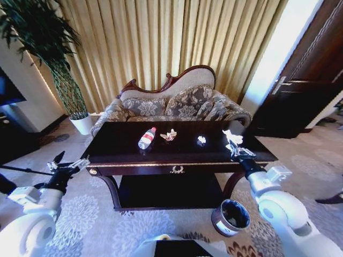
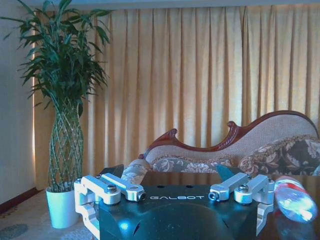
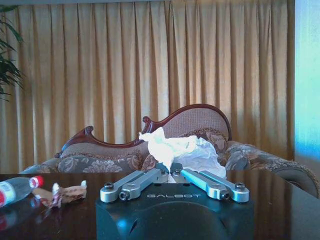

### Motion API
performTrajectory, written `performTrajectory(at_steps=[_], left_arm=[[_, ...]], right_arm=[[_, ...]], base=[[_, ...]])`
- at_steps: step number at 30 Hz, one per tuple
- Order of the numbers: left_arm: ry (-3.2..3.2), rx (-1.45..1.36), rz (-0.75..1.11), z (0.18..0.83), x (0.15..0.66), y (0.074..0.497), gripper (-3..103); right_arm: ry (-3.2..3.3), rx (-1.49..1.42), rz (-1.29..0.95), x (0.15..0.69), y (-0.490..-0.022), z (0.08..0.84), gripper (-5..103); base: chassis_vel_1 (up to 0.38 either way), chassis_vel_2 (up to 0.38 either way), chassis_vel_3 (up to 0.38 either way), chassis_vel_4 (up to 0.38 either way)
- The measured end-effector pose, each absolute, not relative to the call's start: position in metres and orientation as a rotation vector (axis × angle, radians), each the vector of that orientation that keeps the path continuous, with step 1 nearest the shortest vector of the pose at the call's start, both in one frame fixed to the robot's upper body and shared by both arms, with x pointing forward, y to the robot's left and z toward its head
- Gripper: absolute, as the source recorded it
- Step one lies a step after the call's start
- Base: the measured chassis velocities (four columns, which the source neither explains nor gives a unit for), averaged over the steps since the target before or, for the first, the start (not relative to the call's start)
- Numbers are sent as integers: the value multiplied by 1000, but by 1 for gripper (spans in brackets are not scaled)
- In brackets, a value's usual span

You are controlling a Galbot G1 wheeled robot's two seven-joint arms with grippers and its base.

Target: Move to the front of the table and place the trash on the table into the trash bin.

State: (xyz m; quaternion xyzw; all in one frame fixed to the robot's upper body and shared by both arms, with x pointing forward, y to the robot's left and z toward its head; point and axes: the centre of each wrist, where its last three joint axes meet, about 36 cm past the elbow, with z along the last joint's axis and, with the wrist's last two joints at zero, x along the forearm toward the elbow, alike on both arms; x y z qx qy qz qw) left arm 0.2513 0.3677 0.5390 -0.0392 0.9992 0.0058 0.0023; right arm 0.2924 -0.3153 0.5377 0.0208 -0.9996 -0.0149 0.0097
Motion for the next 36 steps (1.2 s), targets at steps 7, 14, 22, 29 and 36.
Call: performTrajectory(at_steps=[7, 14, 22, 29, 36], left_arm=[[3131, -113, 21, 541, 251, 366, 100], [3125, -100, 24, 544, 249, 363, 100], [3125, -94, 22, 545, 245, 360, 100], [3127, -83, 14, 544, 243, 357, 100], [3124, -71, 18, 546, 242, 355, 100]], right_arm=[[-3127, 61, -36, 293, -316, 540, 0], [-3074, -10, -23, 297, -325, 519, 0], [-2881, -207, -25, 315, -372, 454, 0], [-2682, -393, 41, 334, -422, 377, 0], [-2543, -504, 128, 363, -456, 312, 0]], base=[[237, -235, -238, 228], [145, -132, -144, 121], [-22, 14, 16, -11], [-7, 5, 7, -5], [0, 0, 0, 0]])
